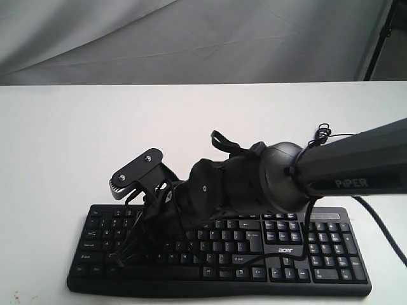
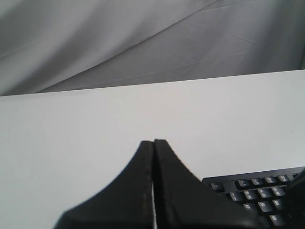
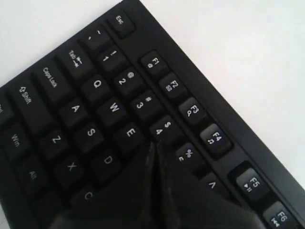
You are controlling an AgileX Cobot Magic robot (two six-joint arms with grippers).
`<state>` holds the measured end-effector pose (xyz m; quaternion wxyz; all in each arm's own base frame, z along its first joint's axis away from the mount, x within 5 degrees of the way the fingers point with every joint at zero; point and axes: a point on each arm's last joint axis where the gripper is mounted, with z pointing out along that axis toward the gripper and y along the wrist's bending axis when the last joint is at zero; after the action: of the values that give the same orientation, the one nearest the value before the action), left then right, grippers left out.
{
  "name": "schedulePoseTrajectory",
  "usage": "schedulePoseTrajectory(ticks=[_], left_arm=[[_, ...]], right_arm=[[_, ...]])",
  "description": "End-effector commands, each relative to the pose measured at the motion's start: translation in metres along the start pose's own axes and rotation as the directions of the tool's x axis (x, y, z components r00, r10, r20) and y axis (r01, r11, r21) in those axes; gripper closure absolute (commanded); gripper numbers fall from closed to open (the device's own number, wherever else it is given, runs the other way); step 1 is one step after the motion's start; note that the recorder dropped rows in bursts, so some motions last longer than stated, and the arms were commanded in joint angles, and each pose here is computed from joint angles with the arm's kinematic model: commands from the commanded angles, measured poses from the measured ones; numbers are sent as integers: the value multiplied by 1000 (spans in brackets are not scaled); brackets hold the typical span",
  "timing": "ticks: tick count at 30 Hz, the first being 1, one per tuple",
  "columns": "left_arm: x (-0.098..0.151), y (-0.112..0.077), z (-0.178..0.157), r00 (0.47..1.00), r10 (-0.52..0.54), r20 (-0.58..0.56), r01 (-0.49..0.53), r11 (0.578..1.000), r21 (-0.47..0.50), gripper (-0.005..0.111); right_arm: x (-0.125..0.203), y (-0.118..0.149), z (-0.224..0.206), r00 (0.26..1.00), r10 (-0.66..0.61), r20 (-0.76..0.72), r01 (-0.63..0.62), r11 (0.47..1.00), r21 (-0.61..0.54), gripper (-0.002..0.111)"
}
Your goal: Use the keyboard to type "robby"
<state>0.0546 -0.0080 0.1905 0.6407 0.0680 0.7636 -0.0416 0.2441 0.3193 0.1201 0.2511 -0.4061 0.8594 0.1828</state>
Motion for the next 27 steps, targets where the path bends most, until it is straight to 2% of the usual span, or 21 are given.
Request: schedulePoseTrajectory(ticks=[1,27], left_arm=[[1,0,0,1000,3,7,-3,1000,5,107],[1,0,0,1000,3,7,-3,1000,5,107]], right_arm=[[1,-1,0,1000,-19,4,19,1000,8,108],[0,-1,1,1000,-27,17,27,999,18,108]])
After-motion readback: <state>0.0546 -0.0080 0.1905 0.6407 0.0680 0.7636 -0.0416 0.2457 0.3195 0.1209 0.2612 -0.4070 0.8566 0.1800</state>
